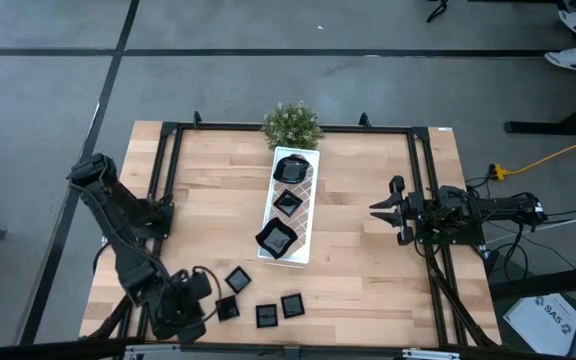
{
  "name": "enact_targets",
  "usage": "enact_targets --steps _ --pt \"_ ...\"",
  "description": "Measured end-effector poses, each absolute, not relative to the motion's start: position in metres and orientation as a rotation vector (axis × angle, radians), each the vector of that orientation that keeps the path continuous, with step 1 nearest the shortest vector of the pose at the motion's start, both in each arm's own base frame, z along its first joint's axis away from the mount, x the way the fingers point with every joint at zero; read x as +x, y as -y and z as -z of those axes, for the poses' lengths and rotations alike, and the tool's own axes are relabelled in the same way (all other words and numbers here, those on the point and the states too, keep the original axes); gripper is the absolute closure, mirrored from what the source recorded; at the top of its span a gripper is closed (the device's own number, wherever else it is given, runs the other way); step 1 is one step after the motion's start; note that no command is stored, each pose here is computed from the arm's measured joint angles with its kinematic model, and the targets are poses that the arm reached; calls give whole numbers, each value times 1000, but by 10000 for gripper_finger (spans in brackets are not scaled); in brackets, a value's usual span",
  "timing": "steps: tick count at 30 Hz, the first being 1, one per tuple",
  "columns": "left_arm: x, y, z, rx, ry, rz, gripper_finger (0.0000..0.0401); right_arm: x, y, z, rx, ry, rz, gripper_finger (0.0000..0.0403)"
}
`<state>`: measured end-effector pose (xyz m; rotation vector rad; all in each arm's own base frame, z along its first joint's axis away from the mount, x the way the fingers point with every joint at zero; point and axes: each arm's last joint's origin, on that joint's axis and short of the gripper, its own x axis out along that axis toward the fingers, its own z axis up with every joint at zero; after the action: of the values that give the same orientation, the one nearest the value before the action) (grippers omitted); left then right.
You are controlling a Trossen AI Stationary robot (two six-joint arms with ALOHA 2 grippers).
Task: Pick & Place Mini shaped plates
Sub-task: Stack the distorted square plate on top of the distorted square plate on the shelf
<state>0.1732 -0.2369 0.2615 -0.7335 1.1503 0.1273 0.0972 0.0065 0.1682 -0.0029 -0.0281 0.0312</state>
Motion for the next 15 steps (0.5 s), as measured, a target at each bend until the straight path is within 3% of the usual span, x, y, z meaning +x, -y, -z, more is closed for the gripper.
enact_targets --steps 6,15 --pt "159 243 -257 -870 -1294 -205 398 97 -6 -168 -3 28 -31 318" --pt "140 234 -235 -986 -1459 -520 394 97 -7 -168 -3 28 -31 318"
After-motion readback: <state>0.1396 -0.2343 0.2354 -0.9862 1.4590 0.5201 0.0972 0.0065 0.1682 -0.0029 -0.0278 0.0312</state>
